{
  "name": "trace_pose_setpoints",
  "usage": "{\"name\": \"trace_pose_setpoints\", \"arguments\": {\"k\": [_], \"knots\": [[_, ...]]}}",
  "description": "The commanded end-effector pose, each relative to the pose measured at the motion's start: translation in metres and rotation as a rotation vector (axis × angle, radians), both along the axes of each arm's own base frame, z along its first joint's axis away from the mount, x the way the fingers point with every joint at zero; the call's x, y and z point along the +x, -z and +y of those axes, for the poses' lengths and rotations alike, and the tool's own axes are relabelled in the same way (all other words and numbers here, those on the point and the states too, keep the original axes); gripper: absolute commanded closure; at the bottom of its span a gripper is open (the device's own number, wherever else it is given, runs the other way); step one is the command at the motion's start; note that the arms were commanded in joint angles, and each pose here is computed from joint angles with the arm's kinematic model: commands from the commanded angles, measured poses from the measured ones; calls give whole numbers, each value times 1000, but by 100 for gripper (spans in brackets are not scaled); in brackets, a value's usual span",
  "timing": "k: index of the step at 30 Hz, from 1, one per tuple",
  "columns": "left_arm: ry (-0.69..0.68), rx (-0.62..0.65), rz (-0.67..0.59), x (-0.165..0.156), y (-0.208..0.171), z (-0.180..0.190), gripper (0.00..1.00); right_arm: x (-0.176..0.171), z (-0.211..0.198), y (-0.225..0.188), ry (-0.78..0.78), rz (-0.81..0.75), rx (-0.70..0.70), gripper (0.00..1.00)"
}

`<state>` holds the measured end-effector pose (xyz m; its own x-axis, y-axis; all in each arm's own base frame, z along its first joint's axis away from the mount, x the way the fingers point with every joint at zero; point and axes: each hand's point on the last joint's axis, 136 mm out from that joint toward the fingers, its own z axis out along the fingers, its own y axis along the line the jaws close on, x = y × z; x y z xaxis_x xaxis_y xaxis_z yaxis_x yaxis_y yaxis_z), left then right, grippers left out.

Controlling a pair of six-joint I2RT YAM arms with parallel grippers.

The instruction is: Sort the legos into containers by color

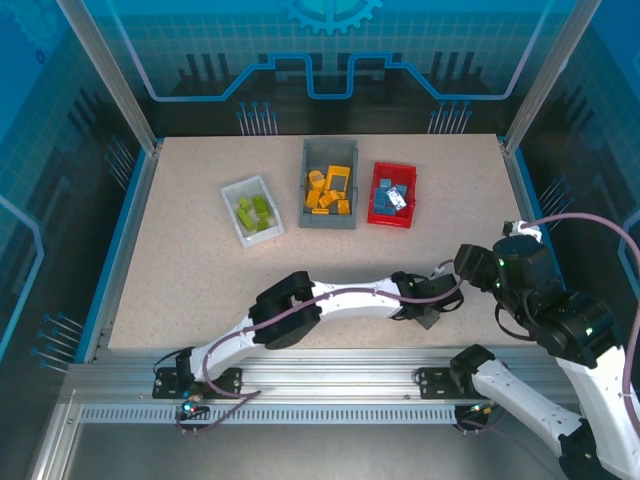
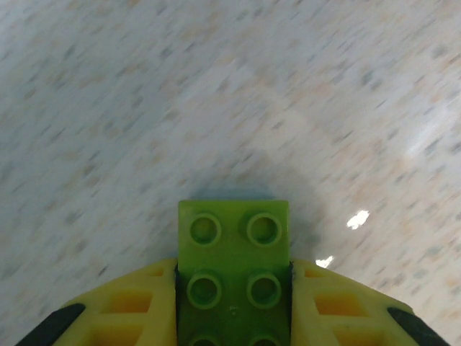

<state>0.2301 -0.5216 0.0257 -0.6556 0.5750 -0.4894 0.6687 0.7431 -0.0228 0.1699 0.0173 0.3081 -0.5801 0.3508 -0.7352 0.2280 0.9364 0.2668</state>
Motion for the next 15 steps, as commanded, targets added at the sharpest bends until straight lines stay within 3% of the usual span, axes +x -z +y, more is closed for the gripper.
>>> {"name": "trace_pose_setpoints", "arguments": {"k": [1, 4, 9, 15], "knots": [[-119, -82, -52, 21, -58, 31, 73, 1, -5, -15, -1, -32, -30, 31], [-232, -140, -37, 38, -88, 76, 73, 14, 21, -25, -137, -55, -15, 30], [-467, -195, -2, 84, -123, 183, 74, 40, 94, -19, -438, -50, 71, 32], [-741, -205, -16, 142, -146, 318, 74, 64, 181, -3, -644, -81, -7, 30]]}}
